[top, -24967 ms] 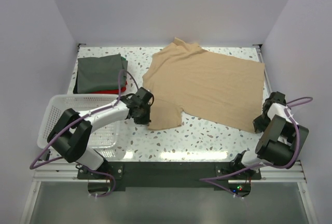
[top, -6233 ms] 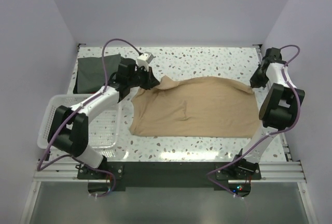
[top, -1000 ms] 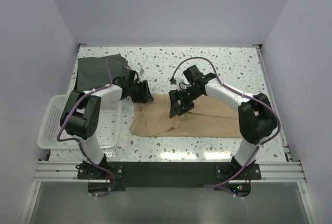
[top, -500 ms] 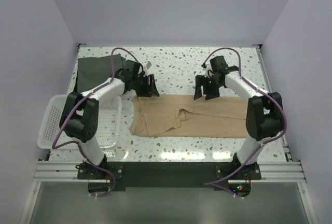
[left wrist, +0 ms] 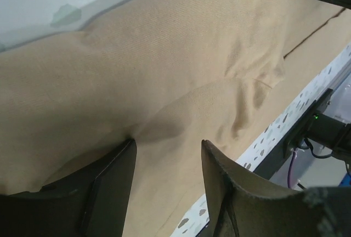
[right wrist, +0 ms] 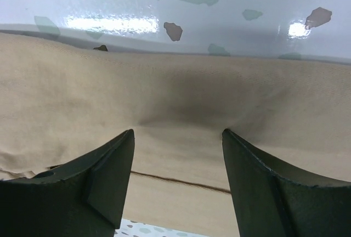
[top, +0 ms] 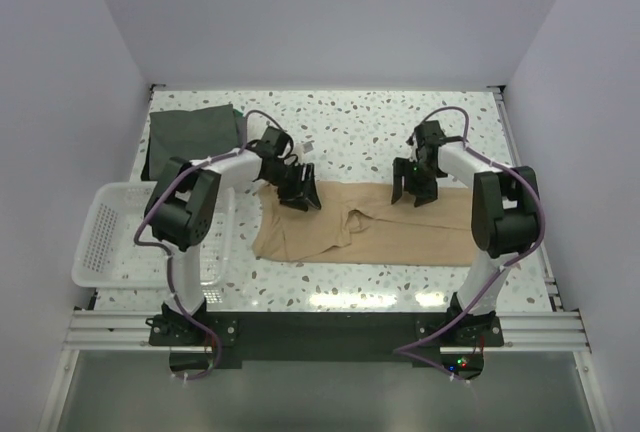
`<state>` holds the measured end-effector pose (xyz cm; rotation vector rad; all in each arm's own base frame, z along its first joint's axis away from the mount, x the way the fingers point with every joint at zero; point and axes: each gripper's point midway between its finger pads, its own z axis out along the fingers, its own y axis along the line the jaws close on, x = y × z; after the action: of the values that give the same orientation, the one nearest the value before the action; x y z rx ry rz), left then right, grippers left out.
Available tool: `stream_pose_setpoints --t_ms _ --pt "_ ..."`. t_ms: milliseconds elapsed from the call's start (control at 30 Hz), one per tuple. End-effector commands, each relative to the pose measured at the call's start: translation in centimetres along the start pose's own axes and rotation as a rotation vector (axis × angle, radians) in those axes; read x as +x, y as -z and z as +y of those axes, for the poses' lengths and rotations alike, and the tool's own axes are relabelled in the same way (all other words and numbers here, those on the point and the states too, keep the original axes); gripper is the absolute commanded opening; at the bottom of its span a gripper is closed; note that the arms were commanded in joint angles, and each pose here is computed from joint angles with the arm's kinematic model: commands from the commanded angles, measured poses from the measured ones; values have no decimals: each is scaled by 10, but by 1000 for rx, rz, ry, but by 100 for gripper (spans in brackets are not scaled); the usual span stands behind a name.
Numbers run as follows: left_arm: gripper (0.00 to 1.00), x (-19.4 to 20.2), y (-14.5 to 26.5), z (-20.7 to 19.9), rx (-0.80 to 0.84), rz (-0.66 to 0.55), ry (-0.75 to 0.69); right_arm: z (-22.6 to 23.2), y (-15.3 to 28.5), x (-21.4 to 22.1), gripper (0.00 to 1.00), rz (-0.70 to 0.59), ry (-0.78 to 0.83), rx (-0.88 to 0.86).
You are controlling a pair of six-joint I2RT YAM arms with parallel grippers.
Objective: Fold and stack the t-shirts
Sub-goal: Fold the tshirt
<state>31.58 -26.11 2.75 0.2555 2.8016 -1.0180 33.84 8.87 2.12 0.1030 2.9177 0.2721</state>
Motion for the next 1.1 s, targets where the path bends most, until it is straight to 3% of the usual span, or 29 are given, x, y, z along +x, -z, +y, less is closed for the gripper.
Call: stream_pose_setpoints --t_ms 0,200,233,300,333,567,767,867,1067 --pt "57 -1 -20 37 -90 41 3 -12 -6 4 69 7 -28 50" --pt "57 -59 -46 60 -184 0 -13 -20 -10 8 69 45 -49 88" --pt "57 -89 -43 52 -178 -53 -44 -21 -12 11 69 61 -51 96" --pt "57 -98 -59 70 -224 -31 -23 -24 -10 7 69 60 -58 116" --pt "57 -131 -53 60 -219 -93 -49 -25 -9 8 69 71 -61 129" --pt "59 -198 -59 91 -239 -229 8 -21 -3 -7 70 101 -88 142" --pt "62 -242 -48 53 -46 -421 -127 -10 16 -26 70 79 -33 100" --pt "64 -259 -19 17 28 -518 -199 -7 33 -30 71 58 17 86" --pt "65 -262 31 -38 140 -575 -186 -9 39 -1 72 92 63 51"
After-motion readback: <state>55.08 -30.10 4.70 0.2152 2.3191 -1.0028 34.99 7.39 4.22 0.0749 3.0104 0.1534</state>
